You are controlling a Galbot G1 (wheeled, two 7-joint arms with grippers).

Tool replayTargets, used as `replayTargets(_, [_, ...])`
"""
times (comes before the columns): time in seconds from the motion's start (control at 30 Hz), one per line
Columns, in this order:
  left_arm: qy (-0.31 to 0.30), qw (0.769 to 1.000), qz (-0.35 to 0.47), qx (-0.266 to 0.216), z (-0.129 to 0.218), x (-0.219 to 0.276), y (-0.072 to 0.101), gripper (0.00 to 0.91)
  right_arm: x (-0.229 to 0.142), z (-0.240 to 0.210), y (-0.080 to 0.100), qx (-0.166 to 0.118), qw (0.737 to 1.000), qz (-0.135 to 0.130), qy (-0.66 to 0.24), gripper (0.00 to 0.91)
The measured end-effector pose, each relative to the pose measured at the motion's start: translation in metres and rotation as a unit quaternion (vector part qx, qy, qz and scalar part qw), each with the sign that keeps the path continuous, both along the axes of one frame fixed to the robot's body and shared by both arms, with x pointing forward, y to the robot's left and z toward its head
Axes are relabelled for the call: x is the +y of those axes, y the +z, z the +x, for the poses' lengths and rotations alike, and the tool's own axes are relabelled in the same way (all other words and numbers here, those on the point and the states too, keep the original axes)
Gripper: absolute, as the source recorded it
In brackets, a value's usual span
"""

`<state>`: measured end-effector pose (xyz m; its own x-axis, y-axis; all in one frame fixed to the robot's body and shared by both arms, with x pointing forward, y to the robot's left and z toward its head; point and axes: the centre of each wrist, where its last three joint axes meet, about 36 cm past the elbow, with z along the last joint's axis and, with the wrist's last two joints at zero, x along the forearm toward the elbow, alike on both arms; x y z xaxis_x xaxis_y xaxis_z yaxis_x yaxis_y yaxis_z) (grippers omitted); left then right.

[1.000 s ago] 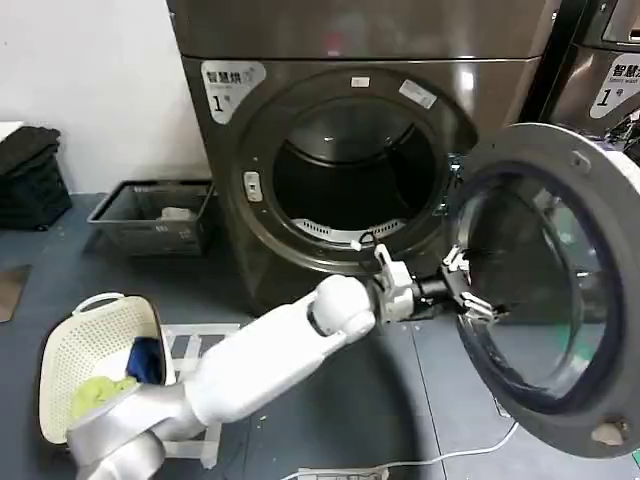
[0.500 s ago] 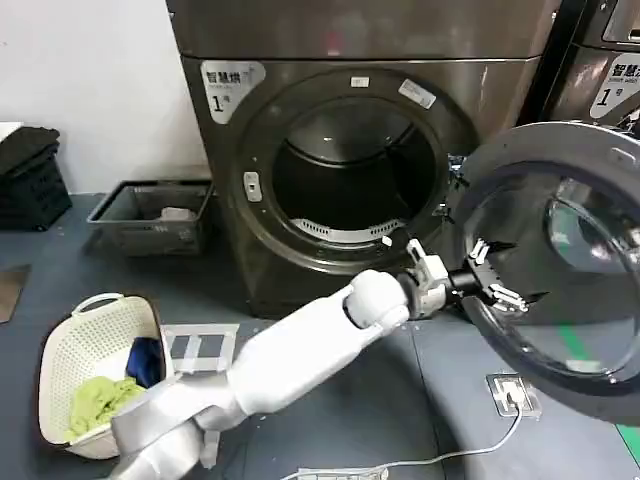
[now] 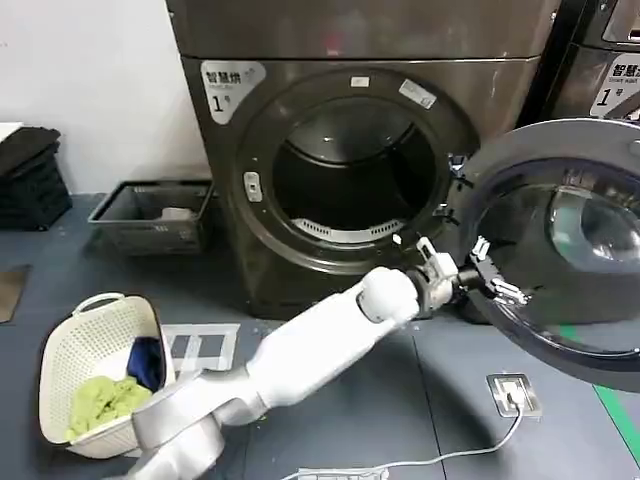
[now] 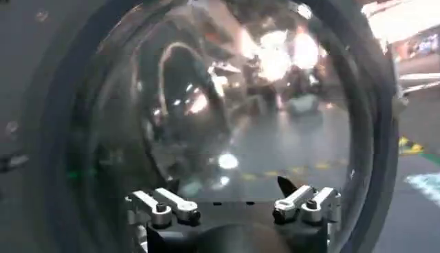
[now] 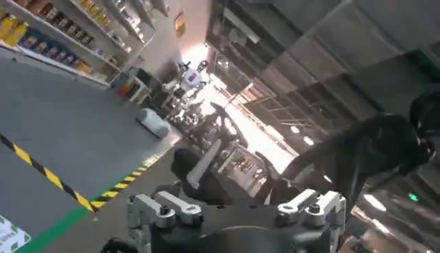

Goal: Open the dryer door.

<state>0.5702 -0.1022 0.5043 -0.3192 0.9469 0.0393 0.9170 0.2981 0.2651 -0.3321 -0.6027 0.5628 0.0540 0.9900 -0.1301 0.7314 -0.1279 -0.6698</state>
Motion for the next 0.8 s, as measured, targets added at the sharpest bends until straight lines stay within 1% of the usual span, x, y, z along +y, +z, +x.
replayTargets(0.13, [0.012, 1.0, 0.004, 0.007, 0.007, 0.004, -0.006, 0.907, -0.003, 0.004, 0.002, 0.012, 0.999, -0.01, -0.035, 0.907])
replayTargets(0.2, [0.015, 1.0, 0.007, 0.009, 0.009, 0.005, -0.007, 0.907, -0.005, 0.006, 0.002, 0.011, 0.999, -0.014, -0.051, 0.907])
replayTargets(0.33, [0.019, 1.0, 0.005, 0.013, 0.01, 0.007, -0.008, 0.907, -0.005, 0.006, -0.001, 0.009, 0.997, -0.013, -0.072, 0.907])
replayTargets(0.43, [0.019, 1.0, 0.003, 0.019, 0.009, 0.007, -0.007, 0.907, -0.003, 0.003, -0.004, 0.016, 0.996, -0.004, -0.087, 0.907])
replayTargets(0.53, [0.015, 0.999, -0.002, 0.029, 0.003, 0.005, -0.003, 0.907, -0.002, 0.0, -0.003, 0.028, 0.993, 0.006, -0.113, 0.907])
replayTargets(0.63, [0.005, 0.999, -0.008, 0.033, -0.005, 0.003, 0.001, 0.907, -0.004, -0.005, 0.002, 0.04, 0.988, 0.025, -0.144, 0.907])
replayTargets(0.73, [-0.006, 0.999, -0.012, 0.029, -0.014, 0.0, 0.005, 0.907, -0.006, -0.011, 0.008, 0.058, 0.985, 0.032, -0.159, 0.907])
replayTargets(0.8, [-0.01, 1.0, -0.011, 0.024, -0.021, -0.001, 0.009, 0.907, -0.006, -0.017, 0.011, 0.064, 0.983, 0.037, -0.169, 0.907])
